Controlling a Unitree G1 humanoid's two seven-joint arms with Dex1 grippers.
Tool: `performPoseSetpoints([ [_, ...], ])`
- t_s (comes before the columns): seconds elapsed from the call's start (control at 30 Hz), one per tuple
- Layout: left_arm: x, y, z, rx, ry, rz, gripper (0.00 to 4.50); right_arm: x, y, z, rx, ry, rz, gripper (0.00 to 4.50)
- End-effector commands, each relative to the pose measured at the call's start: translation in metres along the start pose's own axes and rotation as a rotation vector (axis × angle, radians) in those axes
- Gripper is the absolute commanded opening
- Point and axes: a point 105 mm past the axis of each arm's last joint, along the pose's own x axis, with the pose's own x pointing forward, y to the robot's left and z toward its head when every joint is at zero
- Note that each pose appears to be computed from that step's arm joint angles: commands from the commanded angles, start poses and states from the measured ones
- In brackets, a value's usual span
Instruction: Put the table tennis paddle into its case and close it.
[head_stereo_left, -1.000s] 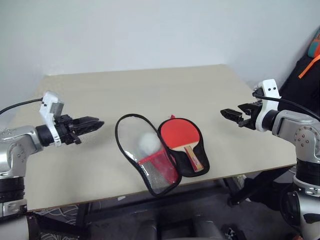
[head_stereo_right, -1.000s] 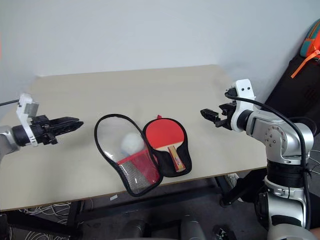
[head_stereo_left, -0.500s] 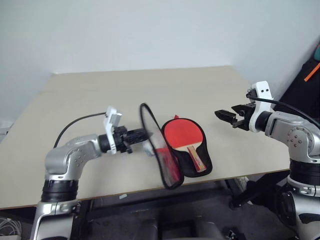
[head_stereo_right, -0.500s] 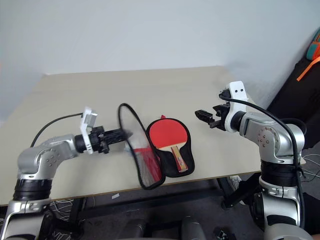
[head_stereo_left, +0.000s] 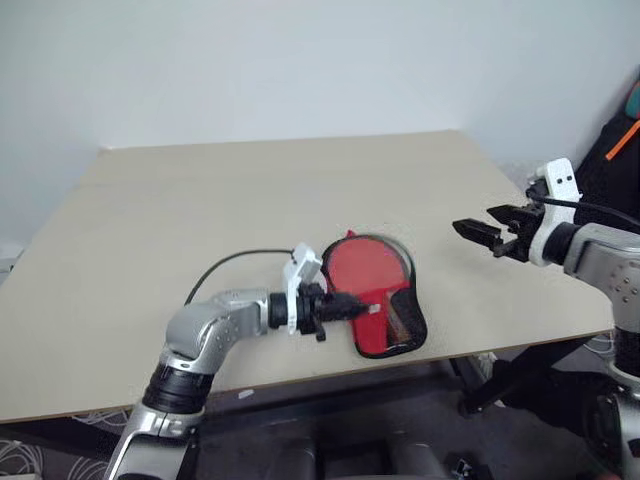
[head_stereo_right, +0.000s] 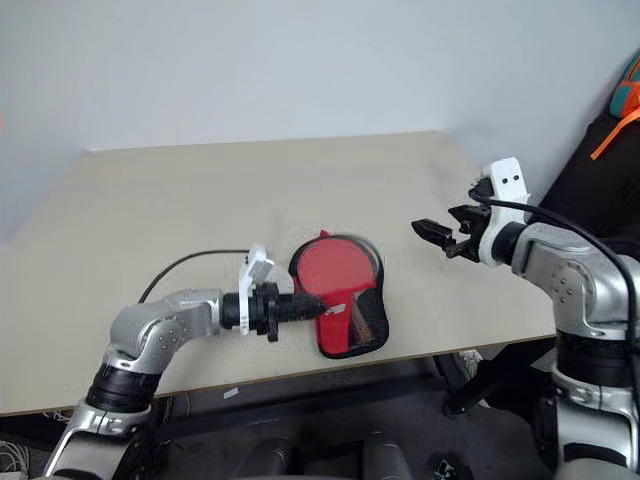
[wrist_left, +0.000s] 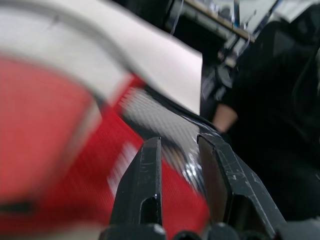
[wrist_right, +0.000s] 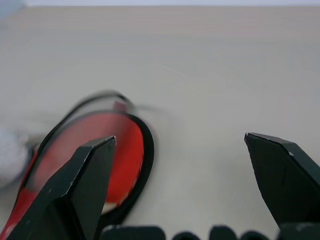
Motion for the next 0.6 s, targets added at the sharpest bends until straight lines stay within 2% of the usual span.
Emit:
performPoseSetpoints([
  [0.03,-0.007,-0.010,0.001,0.024,0.015,-0.005,1.14,-0.016,0.026,0.014,-0.157,-0.035,0.167,4.50],
  [0.1,-0.011,-0.009,-0.005,0.005,0.030,0.012,1.14,-0.021,0.034,0.010,-0.194,-0.014,0.239,4.50],
  [0.2,-0.014,-0.008,-0.012,-0.043,0.035,0.035,1.68,-0.021,0.044,0.007,-0.201,-0.003,0.328,4.50],
  [0.47,-0.015,-0.008,-0.040,-0.200,0.096,0.085,4.47,-0.005,0.071,0.002,-0.140,-0.025,0.408,4.50],
  [0.6,-0.008,-0.004,-0.047,-0.269,0.121,0.119,4.49,0.004,0.089,-0.006,-0.078,-0.029,0.437,4.50],
])
